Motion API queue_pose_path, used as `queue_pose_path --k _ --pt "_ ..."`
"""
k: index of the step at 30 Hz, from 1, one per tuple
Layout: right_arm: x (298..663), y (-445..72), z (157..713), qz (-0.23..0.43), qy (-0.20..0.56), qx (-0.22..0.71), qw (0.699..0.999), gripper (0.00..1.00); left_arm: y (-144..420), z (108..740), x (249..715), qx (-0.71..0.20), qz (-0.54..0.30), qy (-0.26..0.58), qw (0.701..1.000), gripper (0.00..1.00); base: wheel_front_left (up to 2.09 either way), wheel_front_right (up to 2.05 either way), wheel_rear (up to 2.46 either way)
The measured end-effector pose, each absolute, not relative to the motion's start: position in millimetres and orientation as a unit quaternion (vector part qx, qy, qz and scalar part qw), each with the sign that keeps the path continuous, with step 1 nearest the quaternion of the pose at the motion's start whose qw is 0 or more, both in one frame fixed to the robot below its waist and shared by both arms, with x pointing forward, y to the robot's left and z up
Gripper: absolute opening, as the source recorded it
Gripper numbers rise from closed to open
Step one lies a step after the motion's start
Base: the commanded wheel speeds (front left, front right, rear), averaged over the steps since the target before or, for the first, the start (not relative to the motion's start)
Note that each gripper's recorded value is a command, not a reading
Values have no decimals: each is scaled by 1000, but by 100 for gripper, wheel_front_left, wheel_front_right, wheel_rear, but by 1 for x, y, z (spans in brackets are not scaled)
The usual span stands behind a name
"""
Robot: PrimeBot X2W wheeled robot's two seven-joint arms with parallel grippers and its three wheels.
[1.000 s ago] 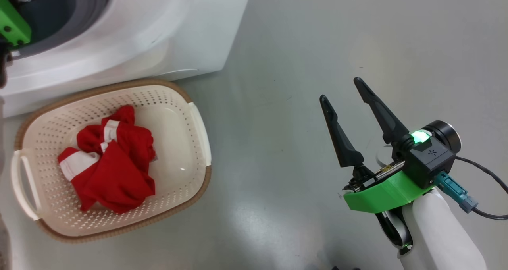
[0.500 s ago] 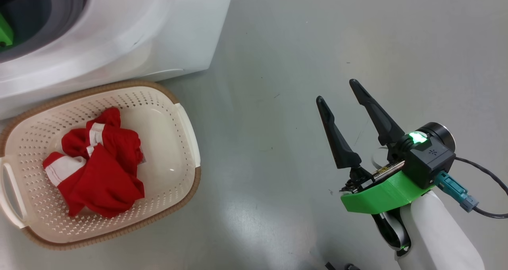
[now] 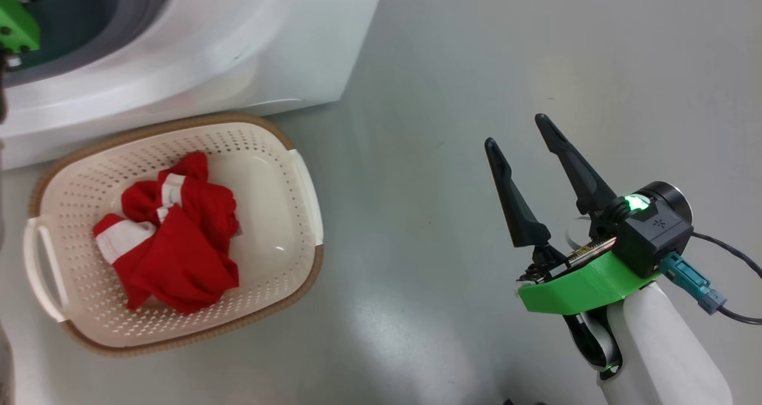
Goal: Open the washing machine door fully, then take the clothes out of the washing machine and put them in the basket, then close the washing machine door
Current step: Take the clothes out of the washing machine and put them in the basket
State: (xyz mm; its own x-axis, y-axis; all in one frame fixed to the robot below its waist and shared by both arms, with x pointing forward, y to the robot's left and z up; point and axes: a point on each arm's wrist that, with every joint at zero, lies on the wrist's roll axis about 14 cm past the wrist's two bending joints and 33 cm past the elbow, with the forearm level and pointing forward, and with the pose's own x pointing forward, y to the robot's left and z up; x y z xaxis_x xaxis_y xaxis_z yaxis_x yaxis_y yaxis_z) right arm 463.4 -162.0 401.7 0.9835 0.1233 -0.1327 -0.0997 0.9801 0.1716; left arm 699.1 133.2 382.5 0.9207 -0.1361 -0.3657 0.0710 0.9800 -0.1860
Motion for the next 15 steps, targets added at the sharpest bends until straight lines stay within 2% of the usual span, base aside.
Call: queue_pose_path --k 15 --pt "476 -144 409 78 54 93 991 100 150 437 678 -109 -66 50 991 0 0 0 0"
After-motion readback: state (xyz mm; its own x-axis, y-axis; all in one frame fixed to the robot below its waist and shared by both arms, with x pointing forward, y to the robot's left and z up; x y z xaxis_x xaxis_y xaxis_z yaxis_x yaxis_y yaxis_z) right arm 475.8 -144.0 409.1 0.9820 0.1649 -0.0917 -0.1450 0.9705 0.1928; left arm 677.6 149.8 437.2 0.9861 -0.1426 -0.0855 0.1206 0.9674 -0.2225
